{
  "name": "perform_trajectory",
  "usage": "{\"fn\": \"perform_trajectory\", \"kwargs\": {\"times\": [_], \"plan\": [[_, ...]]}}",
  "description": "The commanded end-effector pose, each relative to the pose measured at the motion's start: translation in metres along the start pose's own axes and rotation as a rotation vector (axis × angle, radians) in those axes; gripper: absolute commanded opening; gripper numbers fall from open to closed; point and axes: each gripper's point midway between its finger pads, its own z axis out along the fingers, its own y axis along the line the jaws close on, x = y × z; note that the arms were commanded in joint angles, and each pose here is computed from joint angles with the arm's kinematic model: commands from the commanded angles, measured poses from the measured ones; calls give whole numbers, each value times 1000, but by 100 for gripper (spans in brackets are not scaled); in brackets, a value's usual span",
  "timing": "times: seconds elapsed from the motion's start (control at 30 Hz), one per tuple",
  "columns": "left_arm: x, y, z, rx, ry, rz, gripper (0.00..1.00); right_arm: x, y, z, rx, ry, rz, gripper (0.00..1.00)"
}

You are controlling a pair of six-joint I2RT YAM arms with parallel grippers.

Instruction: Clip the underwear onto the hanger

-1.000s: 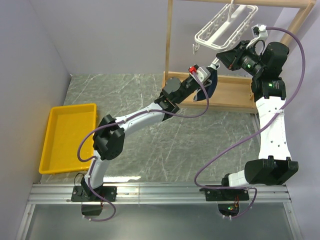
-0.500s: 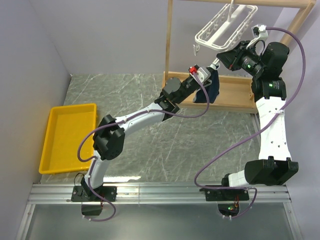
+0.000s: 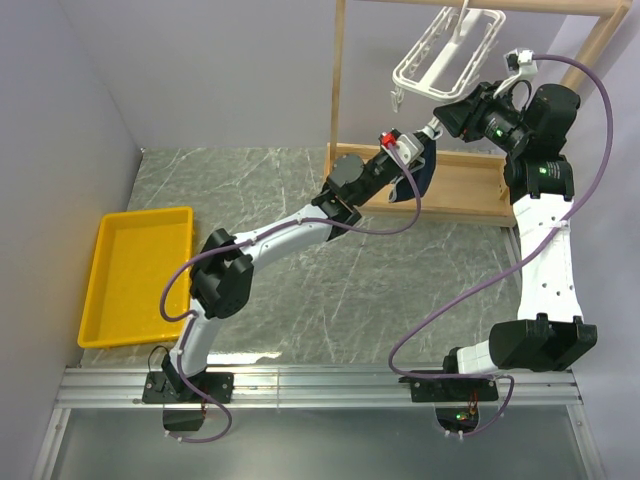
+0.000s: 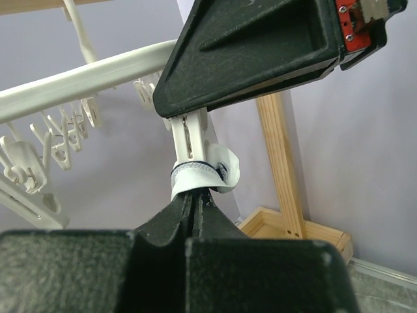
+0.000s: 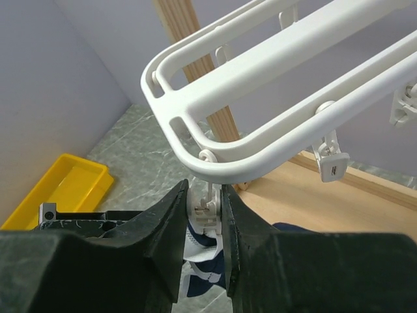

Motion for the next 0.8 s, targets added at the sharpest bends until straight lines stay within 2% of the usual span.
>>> {"fn": "perform_trajectory", "kwargs": {"times": [0.0,0.17,0.47,0.77], "plan": [[-58,15,14,-37,-169,36,0,-1,23,-13,-53,28,16,32],[-65,19,17,-57,-192,39,0,-5,24,-14,-51,17,13,31],[-76,20,7,-60,-231,27,0,-11,19,-14,-14,-21,7,21],[-87,22,2,-67,-259,22,0,-13,17,-14,-3,-36,20,16]]}}
